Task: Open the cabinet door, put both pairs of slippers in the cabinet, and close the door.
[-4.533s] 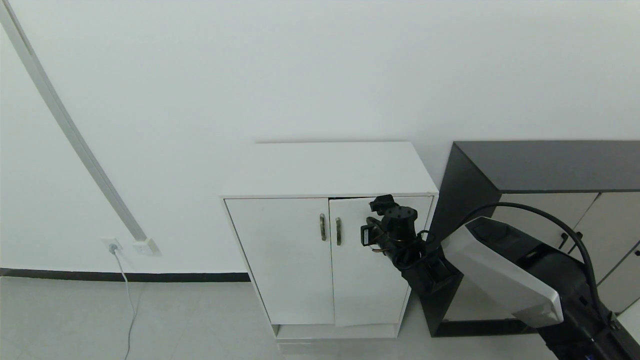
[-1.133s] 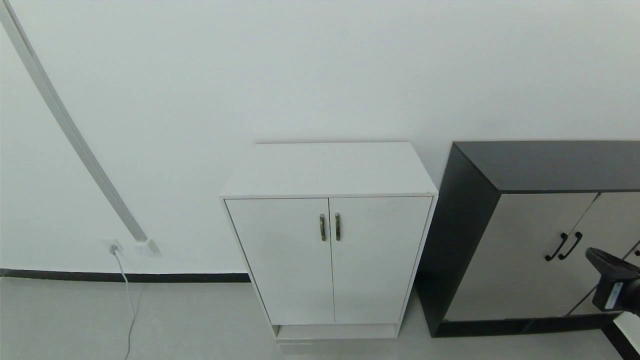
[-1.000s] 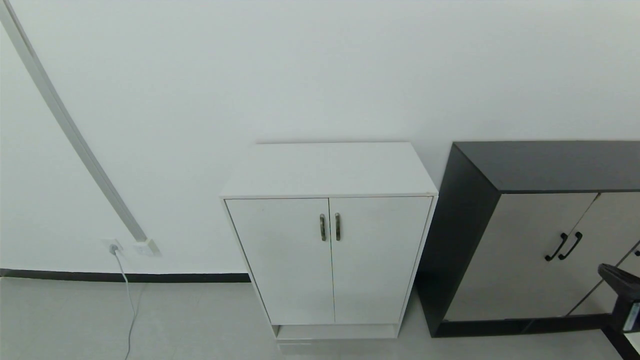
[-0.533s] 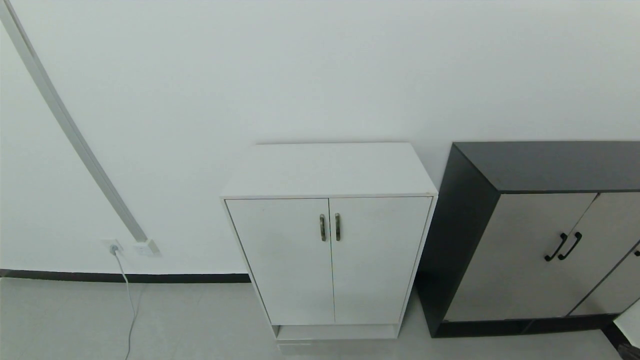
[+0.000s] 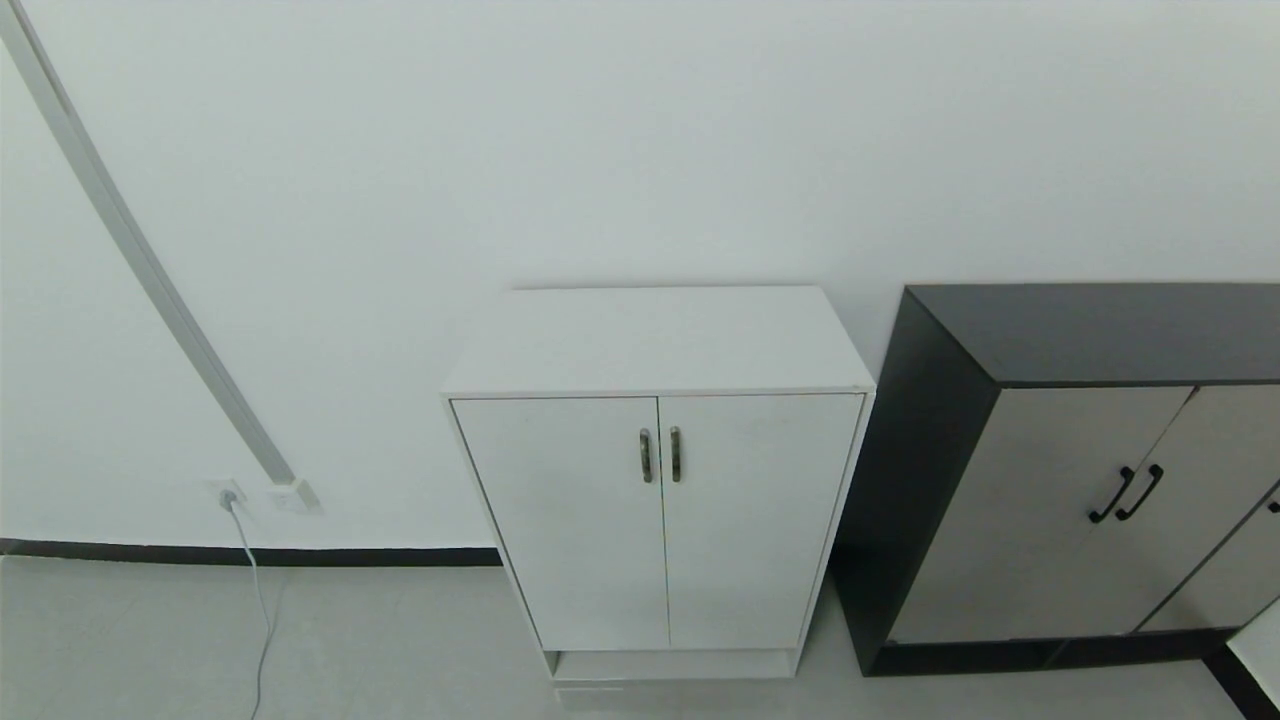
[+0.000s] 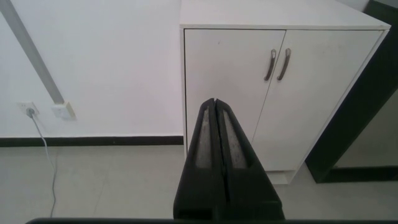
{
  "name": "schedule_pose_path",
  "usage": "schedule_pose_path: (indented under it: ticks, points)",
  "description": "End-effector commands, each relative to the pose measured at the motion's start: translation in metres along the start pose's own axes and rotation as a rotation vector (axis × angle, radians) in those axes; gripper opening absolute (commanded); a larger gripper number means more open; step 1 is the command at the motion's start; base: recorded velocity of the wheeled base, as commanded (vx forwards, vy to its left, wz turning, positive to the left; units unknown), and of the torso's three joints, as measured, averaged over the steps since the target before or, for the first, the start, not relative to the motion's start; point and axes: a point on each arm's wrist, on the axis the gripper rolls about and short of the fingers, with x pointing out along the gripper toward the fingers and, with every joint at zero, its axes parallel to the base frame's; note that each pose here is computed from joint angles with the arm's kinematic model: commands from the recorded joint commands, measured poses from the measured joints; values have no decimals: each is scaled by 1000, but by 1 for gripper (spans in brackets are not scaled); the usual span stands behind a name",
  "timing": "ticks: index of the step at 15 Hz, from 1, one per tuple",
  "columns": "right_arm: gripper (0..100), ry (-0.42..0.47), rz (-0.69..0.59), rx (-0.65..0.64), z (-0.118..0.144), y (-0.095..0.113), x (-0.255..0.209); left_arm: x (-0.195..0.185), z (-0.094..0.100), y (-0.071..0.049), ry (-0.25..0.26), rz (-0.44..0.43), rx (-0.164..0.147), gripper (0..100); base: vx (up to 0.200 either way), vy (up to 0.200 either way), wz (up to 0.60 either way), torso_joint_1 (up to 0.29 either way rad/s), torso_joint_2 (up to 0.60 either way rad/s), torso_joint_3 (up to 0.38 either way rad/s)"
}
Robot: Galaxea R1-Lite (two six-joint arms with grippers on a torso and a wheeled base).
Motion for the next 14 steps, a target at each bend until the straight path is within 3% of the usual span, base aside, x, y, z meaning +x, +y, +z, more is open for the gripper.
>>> schedule_pose_path:
  ticks: [1,5,7,10,11,14]
  points:
    - [0,-1,2,-1,-1,0,0,0,0,0,1,2,0,0,0,0,0,0,0,0]
    - [0,39,27,4,-14,2,-4,0,0,0,1,2,0,0,0,0,0,0,0,0]
    - [0,5,38,20,-14,2,-6,0,0,0,1,2,0,0,0,0,0,0,0,0]
    - [0,-52,22,45,-16,2,-11,0,0,0,1,2,-2,0,0,0,0,0,0,0]
    - [0,-126,2,63,-19,2,-16,0,0,0,1,2,-2,0,0,0,0,0,0,0]
    - [0,-231,-34,70,-22,3,-24,0,0,0,3,2,-2,0,0,0,0,0,0,0]
